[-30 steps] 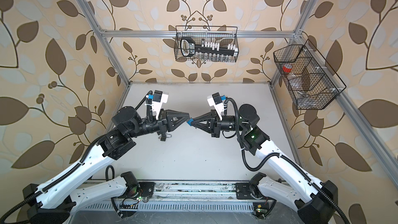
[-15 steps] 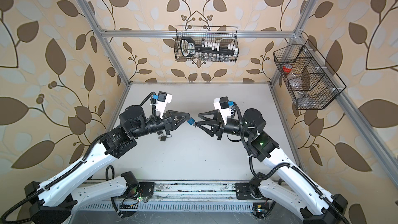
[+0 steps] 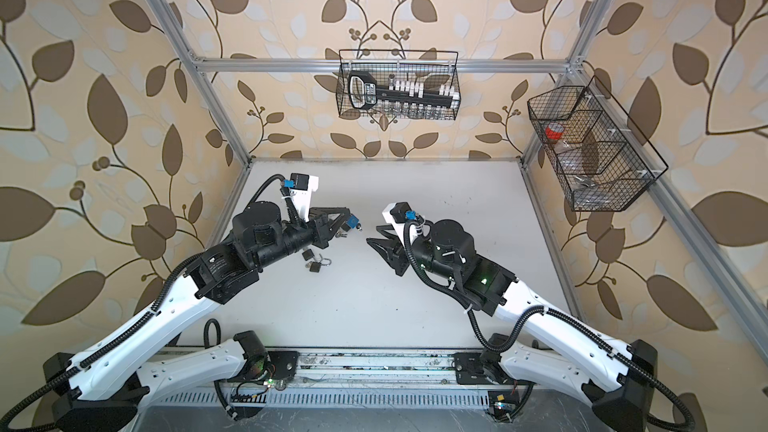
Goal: Lock with the key
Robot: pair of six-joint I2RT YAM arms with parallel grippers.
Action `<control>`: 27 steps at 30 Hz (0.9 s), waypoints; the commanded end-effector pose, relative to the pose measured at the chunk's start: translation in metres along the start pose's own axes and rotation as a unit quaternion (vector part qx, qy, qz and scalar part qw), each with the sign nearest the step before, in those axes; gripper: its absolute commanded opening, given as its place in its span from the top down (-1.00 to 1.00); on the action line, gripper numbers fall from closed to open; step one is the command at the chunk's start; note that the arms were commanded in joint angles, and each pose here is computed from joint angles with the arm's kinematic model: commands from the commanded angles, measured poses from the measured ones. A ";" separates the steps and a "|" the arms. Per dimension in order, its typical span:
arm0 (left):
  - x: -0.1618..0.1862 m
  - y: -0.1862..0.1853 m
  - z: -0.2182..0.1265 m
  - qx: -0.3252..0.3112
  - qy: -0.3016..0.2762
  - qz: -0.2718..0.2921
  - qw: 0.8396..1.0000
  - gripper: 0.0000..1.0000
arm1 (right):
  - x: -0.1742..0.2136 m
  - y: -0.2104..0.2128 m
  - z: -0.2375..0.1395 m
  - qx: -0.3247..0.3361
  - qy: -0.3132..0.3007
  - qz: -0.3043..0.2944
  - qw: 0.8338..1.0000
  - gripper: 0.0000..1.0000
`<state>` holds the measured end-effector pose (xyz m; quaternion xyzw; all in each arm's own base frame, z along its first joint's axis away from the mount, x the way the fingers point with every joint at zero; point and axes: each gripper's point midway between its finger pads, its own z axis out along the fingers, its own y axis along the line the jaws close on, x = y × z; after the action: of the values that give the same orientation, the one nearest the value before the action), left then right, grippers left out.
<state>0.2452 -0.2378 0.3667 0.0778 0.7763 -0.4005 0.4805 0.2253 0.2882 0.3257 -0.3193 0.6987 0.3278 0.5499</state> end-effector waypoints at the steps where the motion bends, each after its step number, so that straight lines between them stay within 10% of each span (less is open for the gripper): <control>1: -0.026 -0.009 -0.010 0.005 -0.049 -0.009 0.999 1.00 | -0.017 -0.007 0.006 0.026 -0.031 0.003 0.999 0.23; 27: -0.021 -0.021 -0.004 0.040 -0.032 -0.014 0.999 1.00 | -0.013 0.001 0.044 -0.010 -0.019 0.022 1.000 0.52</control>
<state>0.2452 -0.2391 0.3683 0.0708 0.7747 -0.4091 0.4770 0.2523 0.3220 0.3149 -0.3066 0.7059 0.3389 0.5412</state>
